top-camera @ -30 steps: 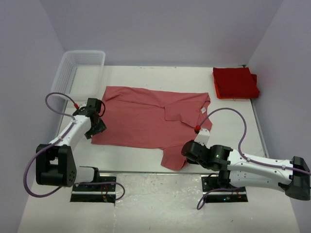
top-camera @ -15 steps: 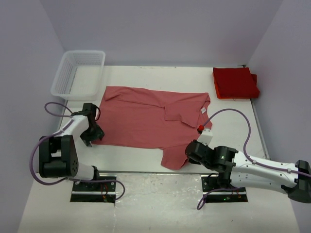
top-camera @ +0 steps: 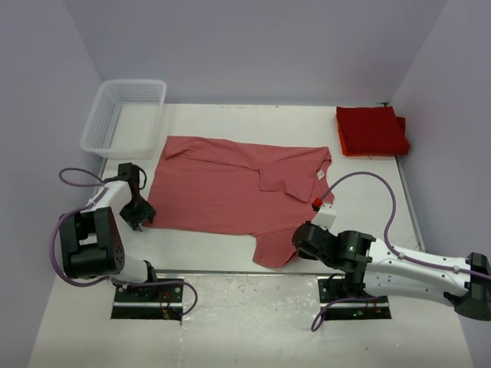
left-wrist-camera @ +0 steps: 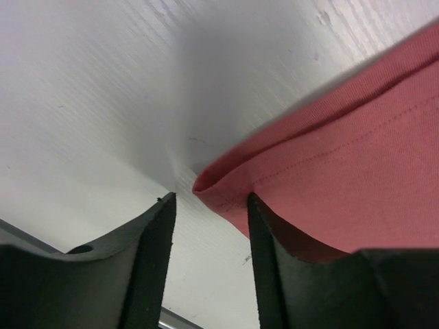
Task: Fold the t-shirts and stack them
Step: Grap the side of the flattened tshirt closest away from the robot with both arms
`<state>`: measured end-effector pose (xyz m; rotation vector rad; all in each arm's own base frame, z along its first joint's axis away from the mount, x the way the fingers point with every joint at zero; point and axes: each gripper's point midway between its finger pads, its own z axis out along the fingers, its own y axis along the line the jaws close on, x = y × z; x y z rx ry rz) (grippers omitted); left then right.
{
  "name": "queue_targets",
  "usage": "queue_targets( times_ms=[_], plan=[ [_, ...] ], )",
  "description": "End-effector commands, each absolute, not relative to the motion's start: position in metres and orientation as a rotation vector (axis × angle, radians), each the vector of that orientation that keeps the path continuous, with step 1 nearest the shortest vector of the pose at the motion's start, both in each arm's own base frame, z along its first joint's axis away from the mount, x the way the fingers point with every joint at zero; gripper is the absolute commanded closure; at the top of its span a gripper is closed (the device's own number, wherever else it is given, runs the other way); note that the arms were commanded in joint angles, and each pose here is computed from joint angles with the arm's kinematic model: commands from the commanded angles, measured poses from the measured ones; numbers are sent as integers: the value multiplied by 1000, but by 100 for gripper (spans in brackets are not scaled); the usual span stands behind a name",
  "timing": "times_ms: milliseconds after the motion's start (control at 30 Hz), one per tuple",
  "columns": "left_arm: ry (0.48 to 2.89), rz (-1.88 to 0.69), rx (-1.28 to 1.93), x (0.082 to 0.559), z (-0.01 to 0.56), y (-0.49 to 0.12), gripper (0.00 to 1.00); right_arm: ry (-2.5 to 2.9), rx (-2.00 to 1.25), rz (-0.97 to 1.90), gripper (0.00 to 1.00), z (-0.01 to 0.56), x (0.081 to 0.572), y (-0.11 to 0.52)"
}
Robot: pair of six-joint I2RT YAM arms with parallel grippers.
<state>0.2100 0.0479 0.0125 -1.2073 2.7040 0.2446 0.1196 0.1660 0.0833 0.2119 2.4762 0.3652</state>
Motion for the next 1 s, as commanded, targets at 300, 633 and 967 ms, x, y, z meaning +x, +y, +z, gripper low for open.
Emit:
queue_targets(
  times_ms=[300, 633, 967],
  plan=[
    [2706, 193, -1187, 224, 7, 62, 88, 2457, 270, 305, 100, 85, 125, 158],
    [2726, 79, -1132, 231, 5, 51, 100, 2450, 320, 266, 100, 92, 125, 150],
    [2647, -252, -976, 239, 53, 14, 100, 2396, 434, 74, 100, 122, 129, 105]
  ],
)
